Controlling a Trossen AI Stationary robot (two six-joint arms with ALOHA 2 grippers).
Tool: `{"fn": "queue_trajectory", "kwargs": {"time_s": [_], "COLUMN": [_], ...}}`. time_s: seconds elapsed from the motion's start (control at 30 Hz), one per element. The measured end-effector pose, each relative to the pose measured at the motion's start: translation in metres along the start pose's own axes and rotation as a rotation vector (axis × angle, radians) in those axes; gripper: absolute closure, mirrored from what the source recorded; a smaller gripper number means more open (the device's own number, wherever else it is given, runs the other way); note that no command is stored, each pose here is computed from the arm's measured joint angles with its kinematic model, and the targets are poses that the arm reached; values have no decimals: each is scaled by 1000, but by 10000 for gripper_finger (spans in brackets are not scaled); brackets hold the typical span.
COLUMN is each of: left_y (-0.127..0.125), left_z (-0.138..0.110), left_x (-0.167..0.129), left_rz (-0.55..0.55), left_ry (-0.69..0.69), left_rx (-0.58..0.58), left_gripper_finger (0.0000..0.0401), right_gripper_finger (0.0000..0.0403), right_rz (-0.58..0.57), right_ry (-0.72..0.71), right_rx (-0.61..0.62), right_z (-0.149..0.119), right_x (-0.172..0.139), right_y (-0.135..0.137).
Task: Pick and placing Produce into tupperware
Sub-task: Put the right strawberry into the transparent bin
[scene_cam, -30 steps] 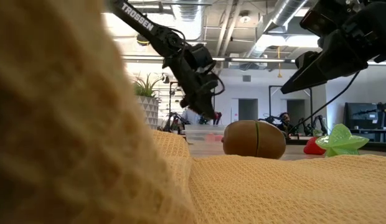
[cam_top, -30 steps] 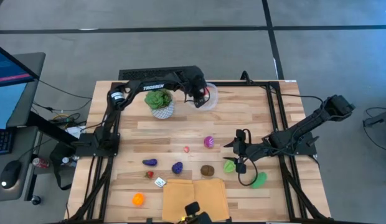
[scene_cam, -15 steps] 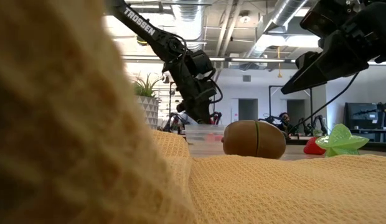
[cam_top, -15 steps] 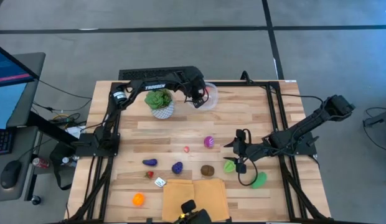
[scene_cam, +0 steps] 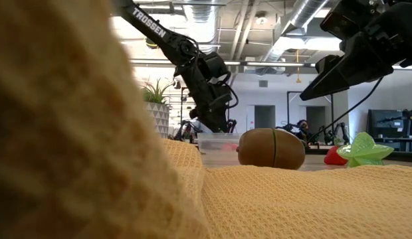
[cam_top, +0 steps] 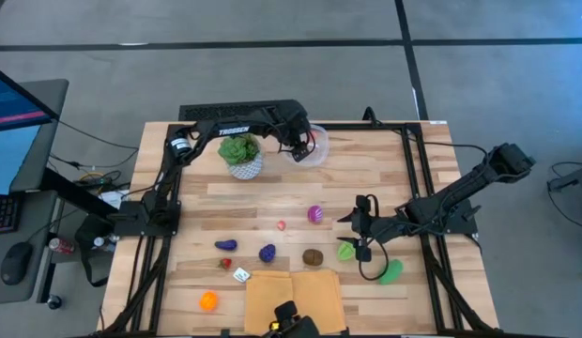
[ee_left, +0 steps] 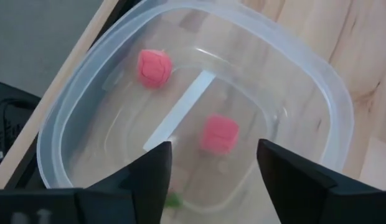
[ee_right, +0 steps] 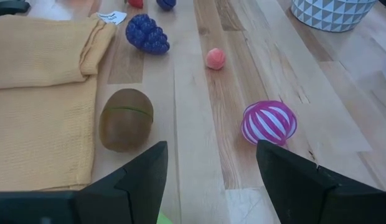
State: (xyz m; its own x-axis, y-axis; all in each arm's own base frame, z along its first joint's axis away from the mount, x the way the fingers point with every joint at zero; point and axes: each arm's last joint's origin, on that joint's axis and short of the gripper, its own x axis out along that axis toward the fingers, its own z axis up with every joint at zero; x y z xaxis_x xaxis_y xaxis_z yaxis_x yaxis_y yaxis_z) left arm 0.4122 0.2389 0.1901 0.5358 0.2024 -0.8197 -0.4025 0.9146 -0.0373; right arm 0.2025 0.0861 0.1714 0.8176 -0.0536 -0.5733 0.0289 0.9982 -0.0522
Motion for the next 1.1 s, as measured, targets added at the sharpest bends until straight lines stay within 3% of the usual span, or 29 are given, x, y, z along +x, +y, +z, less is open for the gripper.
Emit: {"fn": "queue_trajectory", "kwargs": {"time_s": [0.23, 0.5, 0.77, 0.93, 1.1], "left_y": [-10, -49, -91, -114, -125], "left_z": [17, 26, 15, 4, -26], "left_x": [-19, -48, -83, -117, -160], "left_rz": [-29, -135, -189, -189, -140], "left_ry": [18, 133, 243, 203, 109], "left_rx": [53, 198, 295, 351, 354], "left_gripper_finger": [168, 168, 168, 168, 168], "right_gripper_finger": [133, 133, 133, 133, 133], "right_rz": [0, -85, -234, -271, -297], "right_ry": [0, 33, 138, 179, 226], "right_rx": [0, -15, 22, 43, 59], "right_z": [0, -6, -22, -28, -33], "right_x": [0, -2, -6, -8, -10], "right_y": [0, -1, -5, -8, -10]}}
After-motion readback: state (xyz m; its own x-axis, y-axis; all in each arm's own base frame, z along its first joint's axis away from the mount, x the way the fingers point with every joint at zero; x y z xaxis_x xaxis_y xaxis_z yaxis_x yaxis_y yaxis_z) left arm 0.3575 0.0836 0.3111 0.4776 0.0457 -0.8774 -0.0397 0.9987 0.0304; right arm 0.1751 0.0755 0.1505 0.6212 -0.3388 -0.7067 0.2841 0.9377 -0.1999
